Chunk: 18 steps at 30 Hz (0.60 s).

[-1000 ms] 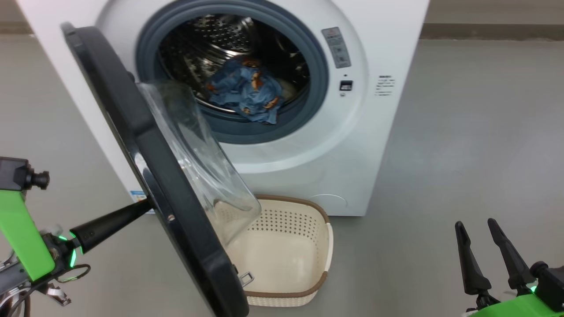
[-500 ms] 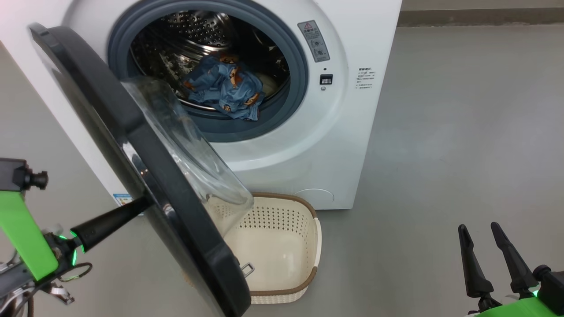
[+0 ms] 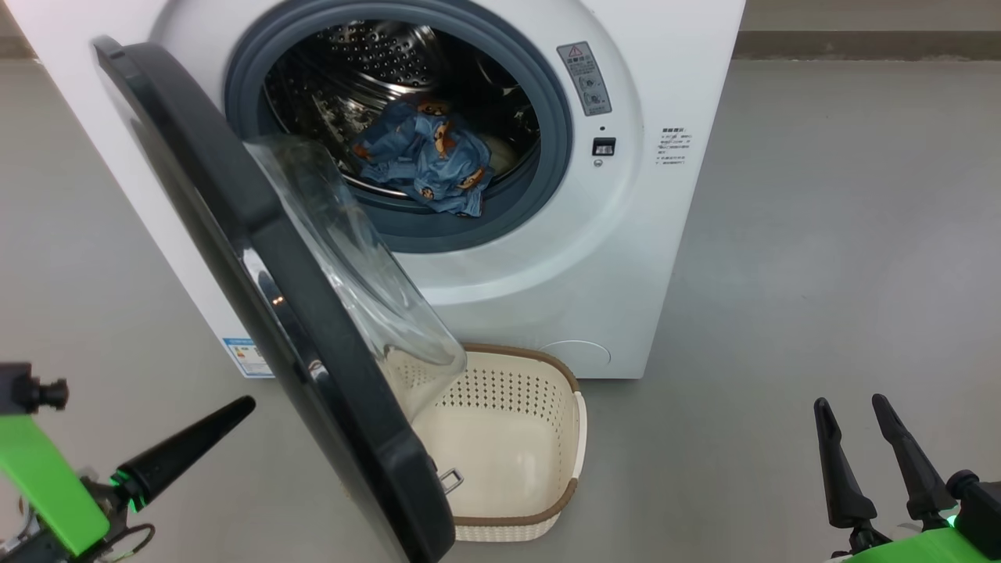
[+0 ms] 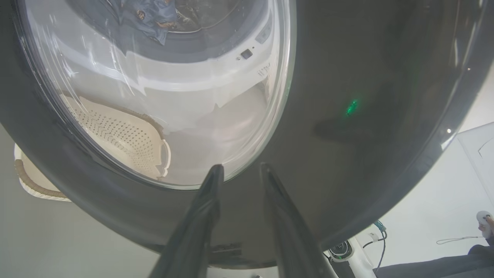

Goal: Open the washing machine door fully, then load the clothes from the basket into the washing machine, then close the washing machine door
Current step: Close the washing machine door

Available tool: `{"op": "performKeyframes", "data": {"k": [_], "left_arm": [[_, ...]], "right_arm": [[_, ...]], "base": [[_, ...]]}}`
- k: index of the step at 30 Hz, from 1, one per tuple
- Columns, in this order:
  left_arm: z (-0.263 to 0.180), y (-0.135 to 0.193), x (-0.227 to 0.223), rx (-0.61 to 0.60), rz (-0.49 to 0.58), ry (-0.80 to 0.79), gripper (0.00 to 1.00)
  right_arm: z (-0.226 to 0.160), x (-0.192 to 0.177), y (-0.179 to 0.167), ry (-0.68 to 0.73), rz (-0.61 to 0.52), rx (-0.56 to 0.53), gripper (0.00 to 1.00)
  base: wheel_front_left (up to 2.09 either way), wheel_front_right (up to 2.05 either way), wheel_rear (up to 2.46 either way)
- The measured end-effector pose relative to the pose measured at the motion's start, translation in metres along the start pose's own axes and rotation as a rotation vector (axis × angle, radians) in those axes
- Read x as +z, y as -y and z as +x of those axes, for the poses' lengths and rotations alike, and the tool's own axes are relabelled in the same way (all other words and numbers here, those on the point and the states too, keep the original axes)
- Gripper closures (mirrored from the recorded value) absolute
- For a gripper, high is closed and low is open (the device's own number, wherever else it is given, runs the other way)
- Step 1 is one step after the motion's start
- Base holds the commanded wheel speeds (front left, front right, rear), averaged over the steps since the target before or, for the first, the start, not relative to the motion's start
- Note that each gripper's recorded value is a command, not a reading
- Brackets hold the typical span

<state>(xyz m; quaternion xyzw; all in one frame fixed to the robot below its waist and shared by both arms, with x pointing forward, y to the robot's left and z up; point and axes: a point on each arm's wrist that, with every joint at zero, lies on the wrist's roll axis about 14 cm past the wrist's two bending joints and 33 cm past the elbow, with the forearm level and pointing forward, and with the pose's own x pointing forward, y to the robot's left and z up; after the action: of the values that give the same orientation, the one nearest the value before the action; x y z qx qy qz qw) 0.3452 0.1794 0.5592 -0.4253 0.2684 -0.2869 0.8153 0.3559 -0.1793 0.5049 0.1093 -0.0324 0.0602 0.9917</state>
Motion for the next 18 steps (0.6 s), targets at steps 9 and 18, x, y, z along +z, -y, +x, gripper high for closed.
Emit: {"op": "performKeyframes", "data": {"k": [9,18], "left_arm": [[-0.017,-0.030,-0.004,0.126,0.004,0.134,0.00],[-0.026,-0.050,-0.010,0.228,0.065,0.293,0.00]], "right_arm": [[0.001,0.002,-0.003,0.005,-0.003,0.011,0.00],[-0.003,0.001,-0.001,-0.001,-0.006,0.005,0.00]], "base": [[0.00,0.00,0.00],[0.00,0.00,0.00]]}}
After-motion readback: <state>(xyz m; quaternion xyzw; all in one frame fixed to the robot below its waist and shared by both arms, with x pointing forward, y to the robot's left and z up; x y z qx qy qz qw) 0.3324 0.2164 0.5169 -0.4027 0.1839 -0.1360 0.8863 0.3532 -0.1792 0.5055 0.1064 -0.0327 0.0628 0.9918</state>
